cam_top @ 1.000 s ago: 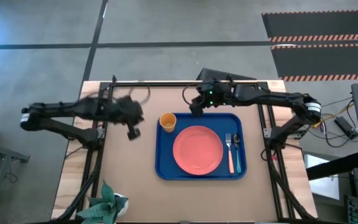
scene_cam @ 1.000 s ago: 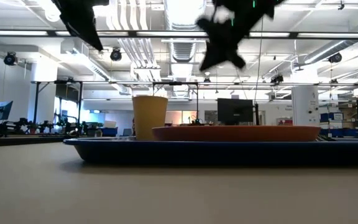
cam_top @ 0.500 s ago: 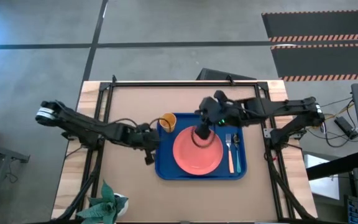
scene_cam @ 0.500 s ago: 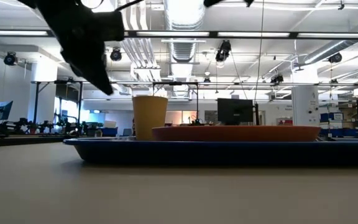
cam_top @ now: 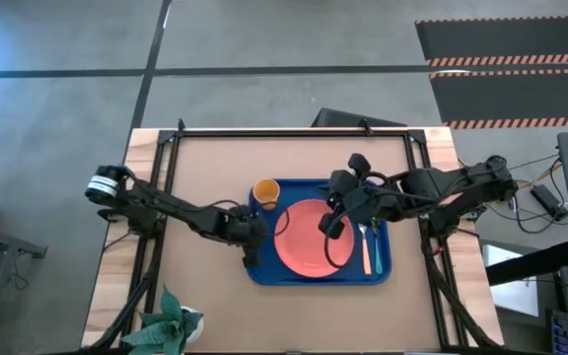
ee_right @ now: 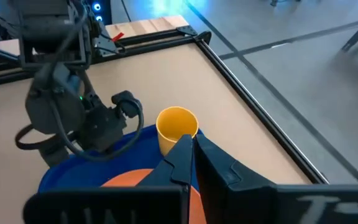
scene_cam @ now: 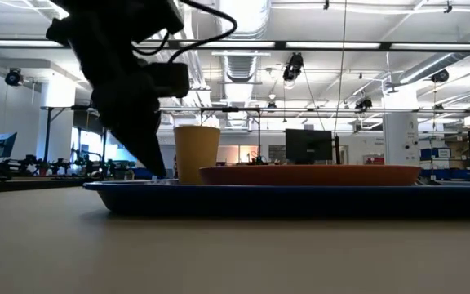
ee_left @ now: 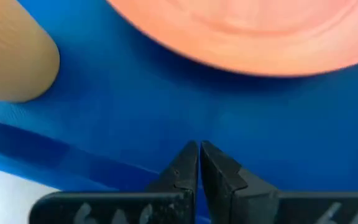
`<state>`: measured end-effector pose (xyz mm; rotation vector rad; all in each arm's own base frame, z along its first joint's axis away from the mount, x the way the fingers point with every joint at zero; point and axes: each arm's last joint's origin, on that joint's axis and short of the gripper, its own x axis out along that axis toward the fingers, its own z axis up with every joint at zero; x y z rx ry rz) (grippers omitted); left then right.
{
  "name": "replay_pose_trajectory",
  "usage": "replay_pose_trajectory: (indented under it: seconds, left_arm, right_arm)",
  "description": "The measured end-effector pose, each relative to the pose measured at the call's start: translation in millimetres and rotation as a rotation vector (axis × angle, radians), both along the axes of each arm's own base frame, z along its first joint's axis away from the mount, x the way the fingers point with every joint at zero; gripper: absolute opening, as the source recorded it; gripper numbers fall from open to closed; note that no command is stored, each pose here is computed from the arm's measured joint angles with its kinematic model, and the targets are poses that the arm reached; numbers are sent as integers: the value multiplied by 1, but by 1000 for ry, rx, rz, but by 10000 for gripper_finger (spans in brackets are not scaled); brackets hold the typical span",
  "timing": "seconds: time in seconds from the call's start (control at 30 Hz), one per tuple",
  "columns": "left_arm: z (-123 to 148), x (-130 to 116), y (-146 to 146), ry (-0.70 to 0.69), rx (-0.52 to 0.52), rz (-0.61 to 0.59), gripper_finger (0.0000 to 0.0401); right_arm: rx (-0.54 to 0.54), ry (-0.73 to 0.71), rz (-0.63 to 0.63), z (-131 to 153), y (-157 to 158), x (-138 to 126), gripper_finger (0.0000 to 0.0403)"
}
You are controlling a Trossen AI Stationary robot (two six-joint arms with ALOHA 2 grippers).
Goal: Pick and place plate/cup/fork/spoon on tray
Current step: Move the blue tray to the top center of the table
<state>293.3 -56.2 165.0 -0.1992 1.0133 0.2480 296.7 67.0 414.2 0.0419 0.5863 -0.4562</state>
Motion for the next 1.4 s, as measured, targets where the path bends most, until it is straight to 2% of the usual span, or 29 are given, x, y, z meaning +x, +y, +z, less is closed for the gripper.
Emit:
replay_pose_trajectory:
  seconds: [0.3, 0.6, 0.97, 1.23, 1.4]
  left_arm:
    - [-11, -4, 7, 57, 9, 27, 0]
    - [-15, -17, 13, 202, 31, 66, 0]
    - [-17, -30, 10, 311, -8, 137, 0]
    - [-14, -35, -1, 316, -36, 129, 0]
    - [11, -32, -5, 215, -55, 109, 0]
  right_arm:
    - [7, -7, 1, 1, 1, -1, 8]
    - [8, -14, -11, 1, 1, -1, 8]
    - [4, -15, -17, 1, 1, -1, 8]
    - [-11, 30, -23, -2, 0, -5, 8]
    - [51, 174, -166, -18, -8, -20, 8]
